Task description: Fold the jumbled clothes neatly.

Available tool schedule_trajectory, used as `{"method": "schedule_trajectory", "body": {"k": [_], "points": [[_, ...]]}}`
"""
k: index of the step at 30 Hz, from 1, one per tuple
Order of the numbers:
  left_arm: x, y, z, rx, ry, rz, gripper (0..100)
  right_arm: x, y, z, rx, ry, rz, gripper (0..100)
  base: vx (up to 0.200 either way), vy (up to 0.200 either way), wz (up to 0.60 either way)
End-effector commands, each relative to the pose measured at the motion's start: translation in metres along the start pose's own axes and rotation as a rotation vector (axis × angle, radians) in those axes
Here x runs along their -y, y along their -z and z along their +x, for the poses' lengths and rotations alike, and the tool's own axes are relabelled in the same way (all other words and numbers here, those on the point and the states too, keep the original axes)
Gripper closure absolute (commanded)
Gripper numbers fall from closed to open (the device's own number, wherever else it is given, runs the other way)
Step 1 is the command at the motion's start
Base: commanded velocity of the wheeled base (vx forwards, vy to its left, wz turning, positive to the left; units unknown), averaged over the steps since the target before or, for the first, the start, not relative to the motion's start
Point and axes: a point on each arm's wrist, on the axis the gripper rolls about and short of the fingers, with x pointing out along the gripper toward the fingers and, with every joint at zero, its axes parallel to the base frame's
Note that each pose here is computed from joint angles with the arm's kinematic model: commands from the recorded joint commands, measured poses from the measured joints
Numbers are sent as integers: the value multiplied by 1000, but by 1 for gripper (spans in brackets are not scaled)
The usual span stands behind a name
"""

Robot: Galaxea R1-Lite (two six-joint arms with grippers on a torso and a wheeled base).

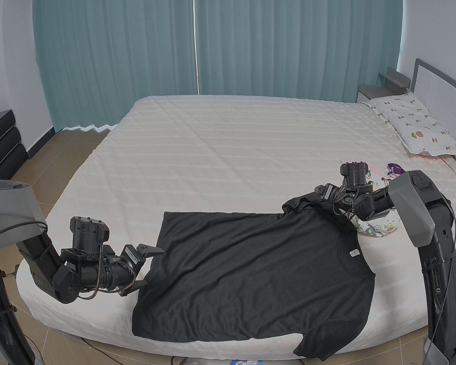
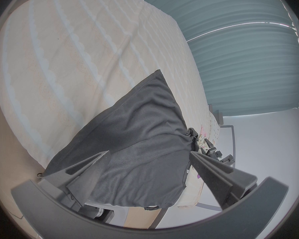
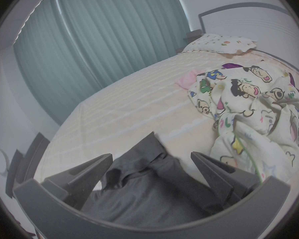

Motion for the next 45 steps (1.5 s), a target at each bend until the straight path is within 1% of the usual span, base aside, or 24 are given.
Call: {"method": "schedule_trajectory", "body": {"k": [1,6,13,16,17,20,22,23,26,29,31,33,40,41,45], "points": [[0,0,0,-1,-1,0,0,2,12,5,-11,-1,-32,0,0,0,0],[0,0,0,-1,-1,0,0,8,17,10,-11,8,-54,0,0,0,0],[0,0,1,-1,-2,-1,0,22,19,15,-17,32,-57,0,0,0,0],[0,0,0,-1,-1,0,0,27,22,17,-30,43,-72,0,0,0,0],[0,0,1,-1,-2,-1,0,29,25,18,-33,47,-79,100,0,0,0],[0,0,0,-1,-1,0,0,37,30,24,-36,65,-79,100,0,0,0],[0,0,0,-1,-1,0,0,37,28,24,-32,64,-77,100,0,0,0],[0,0,1,-1,-2,-1,0,41,22,26,-12,72,-59,100,0,0,0],[0,0,1,-1,-2,-1,0,47,16,28,7,82,-48,100,0,0,0],[0,0,1,-1,-2,-1,0,56,1,31,65,110,-6,100,0,0,0],[0,0,1,-1,-2,-1,0,58,0,35,84,116,35,100,0,0,0],[0,0,1,-1,-2,-1,0,60,0,37,87,124,49,100,0,0,0],[0,0,1,-1,-2,-1,0,63,10,42,74,128,48,100,0,0,0],[0,0,1,-1,-2,-1,0,62,10,42,75,126,49,0,0,0,0],[0,0,1,-1,-2,-1,0,59,4,39,88,121,60,0,0,0,0]]}}
